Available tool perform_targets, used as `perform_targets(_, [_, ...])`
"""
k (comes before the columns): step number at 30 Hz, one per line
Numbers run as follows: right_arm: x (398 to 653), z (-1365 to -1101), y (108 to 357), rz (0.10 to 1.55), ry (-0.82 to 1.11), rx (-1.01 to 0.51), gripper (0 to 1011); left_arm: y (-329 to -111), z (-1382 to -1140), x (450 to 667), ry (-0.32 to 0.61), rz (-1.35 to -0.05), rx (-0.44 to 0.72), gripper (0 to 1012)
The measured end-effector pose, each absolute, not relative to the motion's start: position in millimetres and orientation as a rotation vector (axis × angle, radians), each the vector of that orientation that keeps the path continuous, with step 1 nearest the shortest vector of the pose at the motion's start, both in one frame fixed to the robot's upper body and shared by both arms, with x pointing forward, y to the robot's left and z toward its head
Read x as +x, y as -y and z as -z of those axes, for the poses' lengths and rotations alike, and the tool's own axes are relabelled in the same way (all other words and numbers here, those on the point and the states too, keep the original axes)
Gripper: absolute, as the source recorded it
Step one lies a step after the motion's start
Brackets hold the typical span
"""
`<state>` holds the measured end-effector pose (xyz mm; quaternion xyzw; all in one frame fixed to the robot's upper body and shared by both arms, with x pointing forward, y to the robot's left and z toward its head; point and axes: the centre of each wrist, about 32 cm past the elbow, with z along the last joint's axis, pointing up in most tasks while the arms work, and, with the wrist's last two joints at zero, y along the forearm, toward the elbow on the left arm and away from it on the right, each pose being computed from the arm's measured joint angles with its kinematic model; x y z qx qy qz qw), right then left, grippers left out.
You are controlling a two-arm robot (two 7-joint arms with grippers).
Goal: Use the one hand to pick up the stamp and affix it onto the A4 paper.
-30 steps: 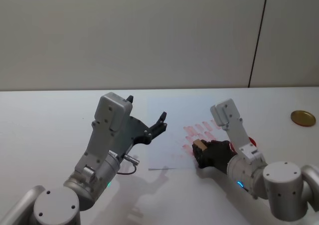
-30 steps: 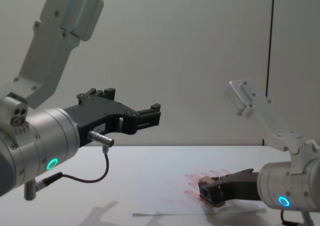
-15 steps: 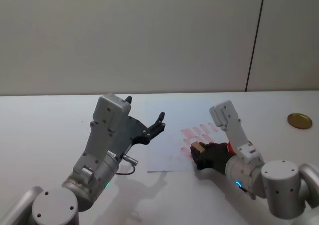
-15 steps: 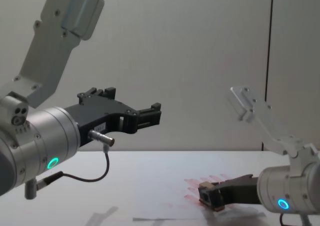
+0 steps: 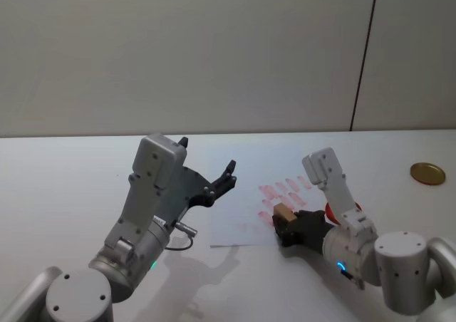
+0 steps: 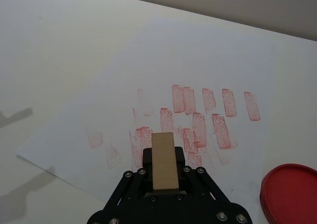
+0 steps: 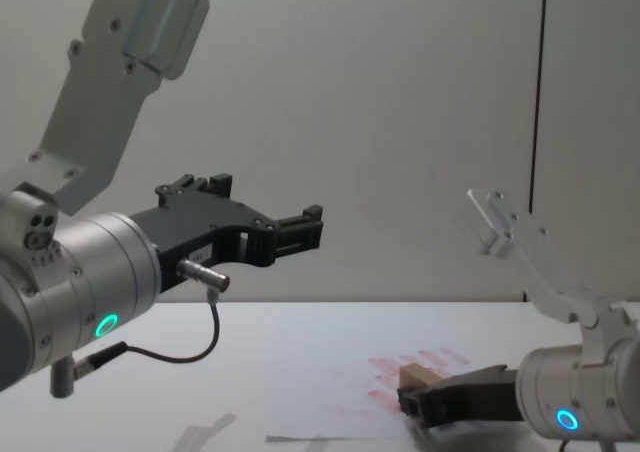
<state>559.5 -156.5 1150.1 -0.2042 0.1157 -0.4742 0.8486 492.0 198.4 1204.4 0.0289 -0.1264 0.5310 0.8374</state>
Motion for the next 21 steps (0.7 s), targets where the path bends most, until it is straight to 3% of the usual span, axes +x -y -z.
perform_targets(21, [553, -1163, 160, 1.022, -0.186, -0.38, 219, -198, -1204, 492, 0.268, -1.124, 0.061, 993])
